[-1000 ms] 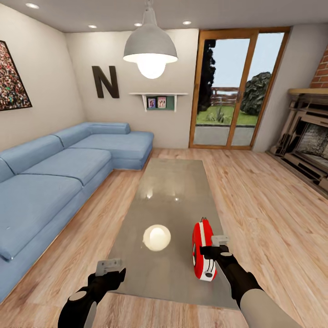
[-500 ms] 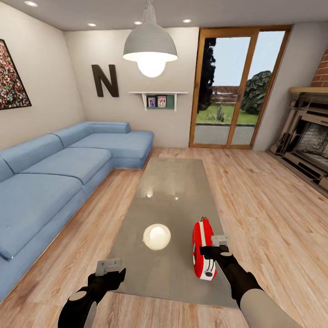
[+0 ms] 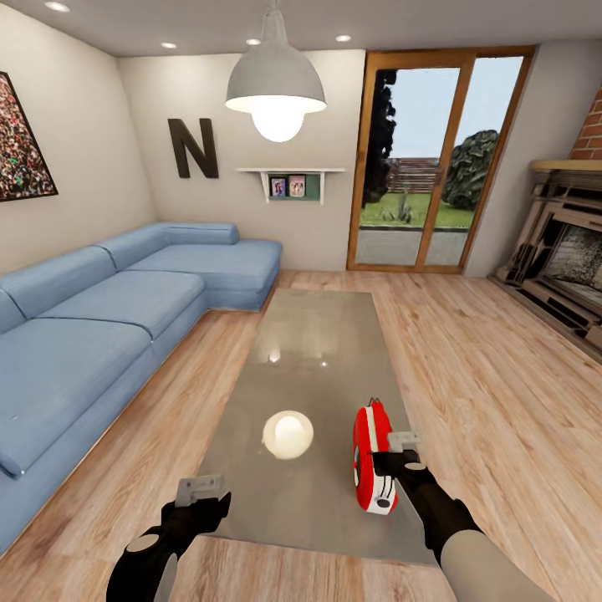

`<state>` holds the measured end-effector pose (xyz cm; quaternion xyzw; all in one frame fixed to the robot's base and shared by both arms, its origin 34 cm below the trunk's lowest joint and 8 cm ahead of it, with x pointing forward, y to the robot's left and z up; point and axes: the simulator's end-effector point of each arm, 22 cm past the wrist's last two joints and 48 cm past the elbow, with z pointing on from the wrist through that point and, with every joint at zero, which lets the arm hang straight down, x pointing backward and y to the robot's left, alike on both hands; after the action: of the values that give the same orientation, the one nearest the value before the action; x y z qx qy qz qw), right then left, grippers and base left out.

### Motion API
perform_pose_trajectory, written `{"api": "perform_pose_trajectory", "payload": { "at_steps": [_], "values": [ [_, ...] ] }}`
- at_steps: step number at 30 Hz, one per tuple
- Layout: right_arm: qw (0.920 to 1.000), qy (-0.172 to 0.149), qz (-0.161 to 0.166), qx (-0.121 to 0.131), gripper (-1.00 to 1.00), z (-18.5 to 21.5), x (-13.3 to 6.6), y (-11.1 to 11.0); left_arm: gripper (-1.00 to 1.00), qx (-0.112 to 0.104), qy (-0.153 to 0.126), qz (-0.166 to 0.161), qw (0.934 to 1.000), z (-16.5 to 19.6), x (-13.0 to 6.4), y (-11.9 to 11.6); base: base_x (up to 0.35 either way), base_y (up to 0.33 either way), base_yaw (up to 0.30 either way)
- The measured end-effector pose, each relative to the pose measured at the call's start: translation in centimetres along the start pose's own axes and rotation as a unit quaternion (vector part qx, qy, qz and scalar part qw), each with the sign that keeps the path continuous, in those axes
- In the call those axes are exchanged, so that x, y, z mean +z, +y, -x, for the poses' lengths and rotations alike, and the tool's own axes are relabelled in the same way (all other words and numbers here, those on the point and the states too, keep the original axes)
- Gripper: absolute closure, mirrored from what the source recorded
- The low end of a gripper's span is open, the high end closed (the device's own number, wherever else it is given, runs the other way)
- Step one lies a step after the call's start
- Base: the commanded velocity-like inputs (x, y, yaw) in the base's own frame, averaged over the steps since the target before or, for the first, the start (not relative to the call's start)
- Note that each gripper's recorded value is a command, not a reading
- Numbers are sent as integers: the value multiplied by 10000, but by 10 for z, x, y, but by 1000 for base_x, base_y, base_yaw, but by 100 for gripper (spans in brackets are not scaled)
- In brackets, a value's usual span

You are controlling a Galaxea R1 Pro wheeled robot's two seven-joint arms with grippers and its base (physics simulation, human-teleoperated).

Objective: Turn on the radio receiver that's on the table in the living room.

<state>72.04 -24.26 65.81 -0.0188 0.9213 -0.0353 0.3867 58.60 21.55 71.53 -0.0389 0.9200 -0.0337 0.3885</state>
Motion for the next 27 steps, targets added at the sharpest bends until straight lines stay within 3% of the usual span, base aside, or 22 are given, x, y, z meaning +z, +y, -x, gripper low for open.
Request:
{"api": "perform_pose_trajectory", "payload": {
  "at_steps": [27],
  "values": [
    [10000, -5, -2, -3, 100, 0, 0, 0, -100, 0, -2, -2, 10000, 0, 0, 0, 0, 0, 0]
  ]
}}
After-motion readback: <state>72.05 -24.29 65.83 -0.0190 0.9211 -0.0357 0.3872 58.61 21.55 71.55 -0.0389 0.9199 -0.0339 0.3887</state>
